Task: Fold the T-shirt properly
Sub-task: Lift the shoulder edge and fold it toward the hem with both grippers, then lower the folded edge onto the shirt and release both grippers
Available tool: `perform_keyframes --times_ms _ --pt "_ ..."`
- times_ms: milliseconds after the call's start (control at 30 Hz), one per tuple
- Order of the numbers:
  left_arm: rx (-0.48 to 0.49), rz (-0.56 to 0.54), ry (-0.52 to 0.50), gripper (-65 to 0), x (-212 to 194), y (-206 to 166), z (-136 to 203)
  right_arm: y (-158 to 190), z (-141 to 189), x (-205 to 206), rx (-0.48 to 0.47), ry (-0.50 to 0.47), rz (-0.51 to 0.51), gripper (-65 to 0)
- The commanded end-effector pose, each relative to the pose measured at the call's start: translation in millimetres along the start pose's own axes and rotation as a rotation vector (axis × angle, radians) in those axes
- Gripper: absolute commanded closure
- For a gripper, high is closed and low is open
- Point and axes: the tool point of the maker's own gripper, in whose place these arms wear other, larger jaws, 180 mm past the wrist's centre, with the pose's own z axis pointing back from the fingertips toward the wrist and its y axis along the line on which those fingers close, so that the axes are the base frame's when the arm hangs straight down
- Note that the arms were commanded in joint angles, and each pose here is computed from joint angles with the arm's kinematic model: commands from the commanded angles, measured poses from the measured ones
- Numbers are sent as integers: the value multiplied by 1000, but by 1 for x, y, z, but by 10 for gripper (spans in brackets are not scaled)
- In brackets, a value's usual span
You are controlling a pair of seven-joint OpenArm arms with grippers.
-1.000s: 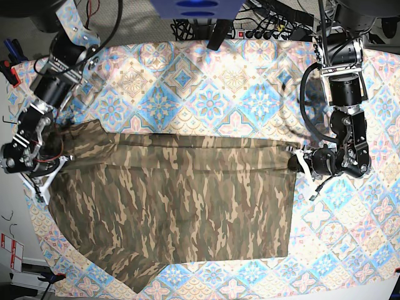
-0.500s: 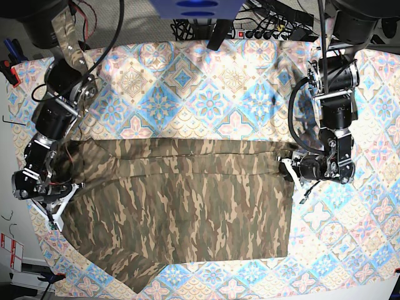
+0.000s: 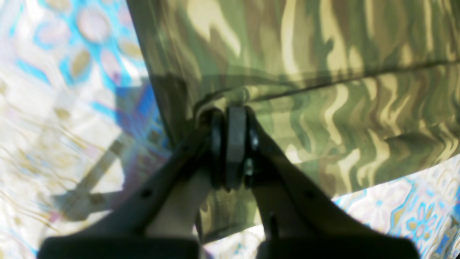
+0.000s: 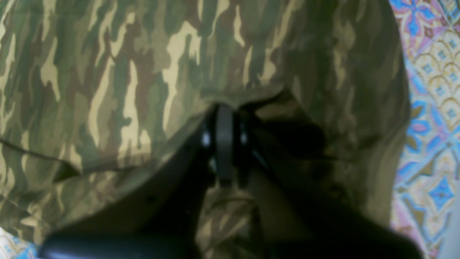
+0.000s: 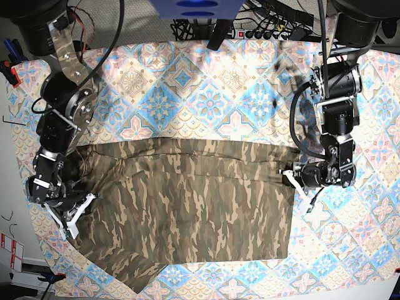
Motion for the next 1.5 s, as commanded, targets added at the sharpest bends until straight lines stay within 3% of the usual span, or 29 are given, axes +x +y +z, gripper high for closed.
perform_keyframes --times_ms 0,267,333,400,500,600,700,767,867,1000,1167,1300,1467 --pt "15 -13 -78 0 34 6 12 -6 7 39 -4 -98 0 -13" --pt "102 71 -162 0 48 21 12 11 -7 60 62 -185 -59 -15" --pt "102 72 -162 -25 47 21 12 13 -9 65 67 -202 -69 -21" --pt "102 72 -160 -87 46 21 12 14 -9 66 71 -209 -70 -73" --pt "103 75 -149 -208 37 21 10 14 -9 67 69 -219 -69 -219" --pt "103 74 -147 -284 35 22 10 14 -8 67 69 -220 -69 -344" --pt "99 76 -136 -341 27 21 8 13 -8 68 69 -224 -66 -393" --pt "97 76 -147 -377 30 21 8 6 -1 80 46 -265 -56 -391" --pt "74 112 -246 -415 45 19 12 -14 21 107 -28 -367 -18 -389" --pt "34 170 -339 -446 56 24 22 -36 42 97 -117 -404 -3 -391" --pt "-144 136 -378 -530 47 11 37 -42 40 53 -152 -278 11 -393" --pt "-133 178 -354 -650 30 28 46 -42 34 18 -152 -190 4 -393" --pt "-118 198 -350 -650 17 39 50 -43 35 -8 -163 -152 3 -393"
